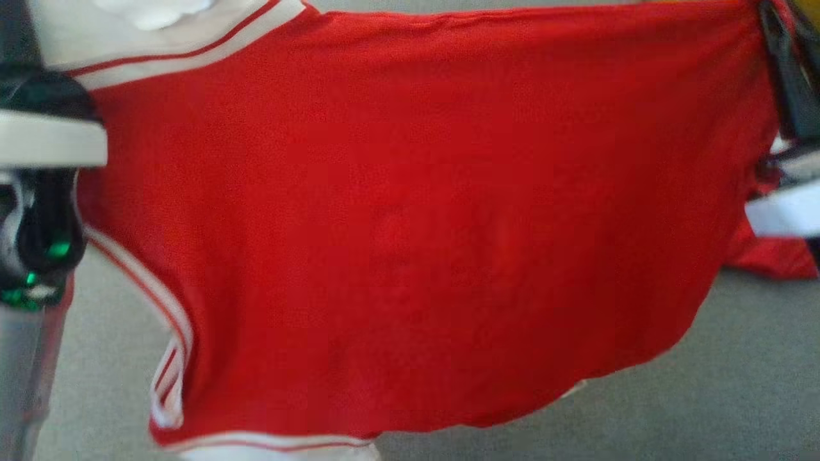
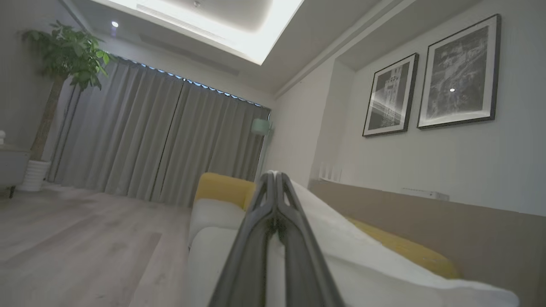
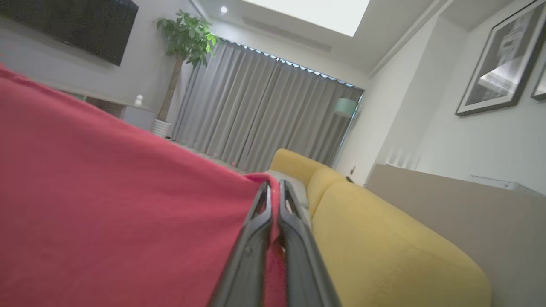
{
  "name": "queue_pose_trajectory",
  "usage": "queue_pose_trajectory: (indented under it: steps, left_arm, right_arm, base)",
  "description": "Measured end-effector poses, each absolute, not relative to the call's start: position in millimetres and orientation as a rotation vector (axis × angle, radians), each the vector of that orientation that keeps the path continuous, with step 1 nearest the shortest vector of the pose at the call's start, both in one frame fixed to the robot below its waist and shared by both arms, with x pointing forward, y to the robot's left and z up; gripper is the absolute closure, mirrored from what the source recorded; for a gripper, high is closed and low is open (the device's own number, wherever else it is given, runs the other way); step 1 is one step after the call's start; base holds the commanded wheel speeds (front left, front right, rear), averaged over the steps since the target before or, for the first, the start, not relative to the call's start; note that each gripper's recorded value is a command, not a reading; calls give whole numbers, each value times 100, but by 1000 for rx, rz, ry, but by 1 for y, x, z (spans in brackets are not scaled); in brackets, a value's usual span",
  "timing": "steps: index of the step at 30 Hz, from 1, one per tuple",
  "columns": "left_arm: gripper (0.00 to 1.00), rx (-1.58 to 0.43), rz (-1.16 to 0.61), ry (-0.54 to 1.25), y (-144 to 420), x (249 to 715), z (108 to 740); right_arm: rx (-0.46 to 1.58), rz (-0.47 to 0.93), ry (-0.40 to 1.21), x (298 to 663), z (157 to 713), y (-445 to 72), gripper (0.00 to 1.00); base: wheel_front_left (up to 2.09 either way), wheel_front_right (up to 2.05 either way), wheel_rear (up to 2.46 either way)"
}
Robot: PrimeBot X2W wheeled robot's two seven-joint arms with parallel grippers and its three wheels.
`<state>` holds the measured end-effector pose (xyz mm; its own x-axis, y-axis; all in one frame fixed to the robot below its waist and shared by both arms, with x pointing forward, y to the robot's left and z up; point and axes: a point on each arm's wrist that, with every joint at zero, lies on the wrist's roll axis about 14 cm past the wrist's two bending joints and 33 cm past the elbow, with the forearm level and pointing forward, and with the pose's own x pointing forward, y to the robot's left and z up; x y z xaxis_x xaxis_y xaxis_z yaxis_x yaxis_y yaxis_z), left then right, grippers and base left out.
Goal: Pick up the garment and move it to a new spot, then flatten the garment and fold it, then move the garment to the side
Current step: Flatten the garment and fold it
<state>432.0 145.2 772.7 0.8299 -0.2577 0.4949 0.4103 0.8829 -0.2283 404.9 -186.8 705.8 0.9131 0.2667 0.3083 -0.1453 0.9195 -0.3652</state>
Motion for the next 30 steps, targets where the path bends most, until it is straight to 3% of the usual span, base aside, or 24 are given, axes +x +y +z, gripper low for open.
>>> queue_pose_trajectory:
  steps: [8, 14, 19, 26, 30]
  left_arm:
    - [100, -259, -312, -348, 148, 555, 744]
    - [100, -175, -256, -465, 160, 613, 778]
    - [100, -129, -252, -501, 163, 619, 777]
    - [100, -126, -281, -364, 158, 621, 714]
    - [100, -88, -297, -181, 153, 606, 630]
  right_arm:
    - [-377, 285, -234, 523, 681, -177, 100]
    - [-409, 251, -417, 597, 739, -168, 100]
    - [-407, 269, -434, 622, 723, -150, 100]
    - [-421, 296, -236, 632, 640, -151, 100]
    - [-435, 333, -52, 618, 565, -153, 100]
  base:
    - [0, 0, 0]
    - [0, 0, 0]
    - [0, 0, 0]
    - [0, 0, 0]
    - [0, 0, 0]
